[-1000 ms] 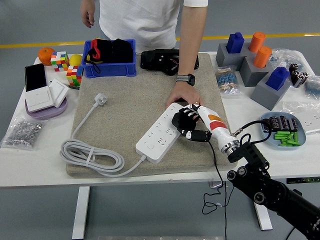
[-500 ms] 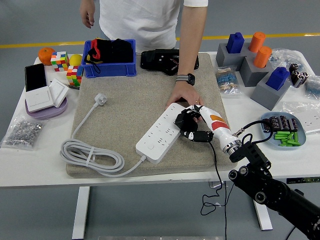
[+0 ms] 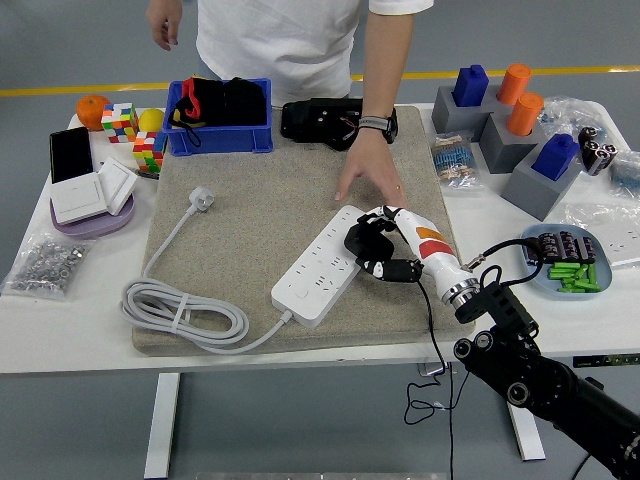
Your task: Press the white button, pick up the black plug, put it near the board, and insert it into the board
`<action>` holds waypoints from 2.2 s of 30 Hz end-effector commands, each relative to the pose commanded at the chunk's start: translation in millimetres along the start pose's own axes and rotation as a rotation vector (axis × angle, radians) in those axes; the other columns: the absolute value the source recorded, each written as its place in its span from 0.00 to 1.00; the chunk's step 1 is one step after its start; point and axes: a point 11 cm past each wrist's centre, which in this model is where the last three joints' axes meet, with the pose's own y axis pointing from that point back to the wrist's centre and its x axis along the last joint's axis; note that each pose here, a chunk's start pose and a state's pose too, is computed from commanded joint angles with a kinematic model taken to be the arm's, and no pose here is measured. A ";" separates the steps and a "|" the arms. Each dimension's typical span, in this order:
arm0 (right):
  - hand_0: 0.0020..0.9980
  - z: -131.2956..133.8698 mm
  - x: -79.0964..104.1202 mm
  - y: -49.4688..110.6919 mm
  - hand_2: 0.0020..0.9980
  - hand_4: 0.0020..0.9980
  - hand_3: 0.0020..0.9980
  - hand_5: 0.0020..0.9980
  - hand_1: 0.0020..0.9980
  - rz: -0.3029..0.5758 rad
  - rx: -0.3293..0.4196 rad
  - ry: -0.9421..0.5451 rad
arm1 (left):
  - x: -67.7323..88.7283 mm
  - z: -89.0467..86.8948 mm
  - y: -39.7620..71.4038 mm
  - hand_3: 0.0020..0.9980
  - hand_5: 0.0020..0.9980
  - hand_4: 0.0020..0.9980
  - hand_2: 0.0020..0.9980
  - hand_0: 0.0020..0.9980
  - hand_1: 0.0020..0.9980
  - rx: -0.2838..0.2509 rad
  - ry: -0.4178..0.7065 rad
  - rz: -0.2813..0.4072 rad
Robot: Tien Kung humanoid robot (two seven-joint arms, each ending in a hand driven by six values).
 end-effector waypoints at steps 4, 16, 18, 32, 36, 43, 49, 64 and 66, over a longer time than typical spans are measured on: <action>0.53 1.9 1.3 -0.7 0.49 0.82 0.58 0.03 0.46 0.002 -0.005 0.008 | 0.0 -0.5 -0.1 0.65 0.17 0.56 0.64 0.69 0.67 0.001 0.000 0.000; 0.54 7.0 3.7 -2.4 0.49 0.82 0.58 0.03 0.46 0.000 -0.022 0.025 | 0.7 -0.2 0.0 0.65 0.17 0.56 0.64 0.69 0.67 0.001 -0.004 0.002; 0.54 6.3 2.4 -2.1 0.49 0.82 0.58 0.03 0.46 -0.005 -0.020 0.024 | 0.5 -0.4 0.0 0.65 0.17 0.56 0.64 0.69 0.67 0.001 -0.003 0.001; 0.54 2.5 0.6 -2.6 0.50 0.78 0.59 0.00 0.47 -0.009 -0.011 0.020 | -0.1 -0.8 -0.2 0.65 0.17 0.56 0.64 0.69 0.67 0.002 -0.004 0.000; 0.54 2.6 1.4 -3.1 0.50 0.78 0.59 0.00 0.47 -0.006 -0.014 0.023 | 0.1 -0.4 -0.1 0.65 0.17 0.56 0.64 0.69 0.67 0.001 -0.004 0.000; 0.54 4.0 1.2 -3.8 0.51 0.78 0.59 0.00 0.48 -0.011 -0.031 0.031 | 0.5 -0.9 -0.1 0.65 0.17 0.56 0.64 0.69 0.67 0.003 -0.006 0.002; 0.57 3.8 -0.1 -3.3 0.52 0.79 0.59 0.00 0.50 -0.017 -0.031 0.033 | -0.1 -1.1 -0.2 0.65 0.17 0.56 0.64 0.69 0.67 0.003 -0.005 0.000; 0.56 -3.8 -0.8 -5.3 0.51 0.78 0.59 0.00 0.48 -0.018 -0.008 0.022 | 0.0 -0.4 -0.1 0.65 0.17 0.56 0.64 0.69 0.67 0.001 -0.006 0.000; 0.56 -3.1 -0.8 -5.5 0.51 0.78 0.59 0.00 0.48 -0.019 -0.011 0.025 | 0.2 -0.5 -0.1 0.65 0.17 0.56 0.64 0.69 0.67 0.002 -0.006 0.001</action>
